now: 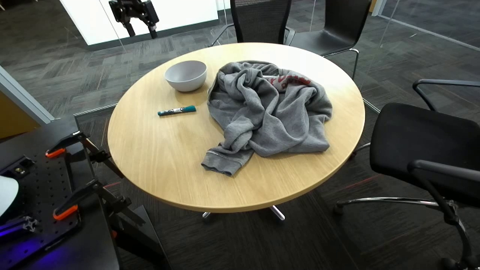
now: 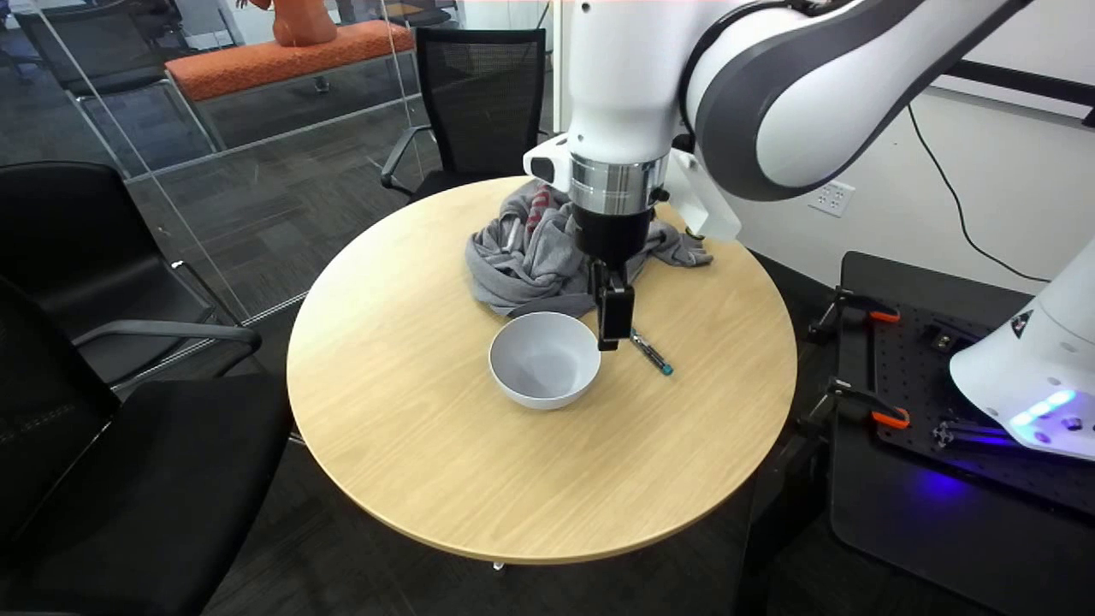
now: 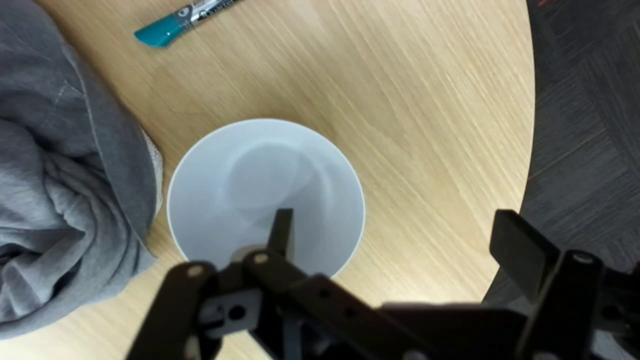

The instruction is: Slide the bowl to the left then put the pen inside the bowl

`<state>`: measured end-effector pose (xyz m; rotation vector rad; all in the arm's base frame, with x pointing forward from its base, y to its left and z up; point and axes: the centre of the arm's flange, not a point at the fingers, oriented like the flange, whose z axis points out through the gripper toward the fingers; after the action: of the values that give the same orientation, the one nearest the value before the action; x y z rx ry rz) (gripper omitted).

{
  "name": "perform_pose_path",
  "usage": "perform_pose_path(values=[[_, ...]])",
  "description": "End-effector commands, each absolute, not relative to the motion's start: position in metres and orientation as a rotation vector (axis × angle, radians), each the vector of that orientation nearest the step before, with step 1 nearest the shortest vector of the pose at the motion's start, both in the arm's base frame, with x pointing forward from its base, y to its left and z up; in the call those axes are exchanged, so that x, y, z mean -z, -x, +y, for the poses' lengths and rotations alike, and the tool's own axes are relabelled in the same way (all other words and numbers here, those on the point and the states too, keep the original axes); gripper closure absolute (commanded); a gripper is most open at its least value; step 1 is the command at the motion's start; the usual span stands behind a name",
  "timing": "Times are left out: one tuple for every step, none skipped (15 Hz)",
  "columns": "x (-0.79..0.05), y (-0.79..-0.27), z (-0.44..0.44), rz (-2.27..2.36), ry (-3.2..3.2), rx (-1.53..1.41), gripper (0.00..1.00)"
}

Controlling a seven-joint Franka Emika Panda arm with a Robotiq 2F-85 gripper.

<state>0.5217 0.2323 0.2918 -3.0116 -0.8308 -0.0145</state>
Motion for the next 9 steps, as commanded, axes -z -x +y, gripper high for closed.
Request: perform_pose_path(values=[[-0.266, -0.54, 0.247, -0.832, 3.034, 0.019, 0.0], [-0.258, -0.542, 0.25, -0.84, 3.039, 0.004, 0.0], [-0.25, -0.543, 0.253, -0.854, 3.04, -0.011, 0.0], [-0.243, -0.544, 0.255, -0.868, 3.043, -0.024, 0.0], [-0.237, -0.546, 0.258, -0.874, 3.046, -0.037, 0.0], [-0.23, -0.549, 0.26, -0.877, 3.05, -0.048, 0.0], [-0.224, -0.55, 0.262, -0.879, 3.054, -0.049, 0.0], [-0.218, -0.554, 0.264, -0.875, 3.063, -0.048, 0.0], [-0.212, -0.557, 0.265, -0.865, 3.072, -0.053, 0.0]])
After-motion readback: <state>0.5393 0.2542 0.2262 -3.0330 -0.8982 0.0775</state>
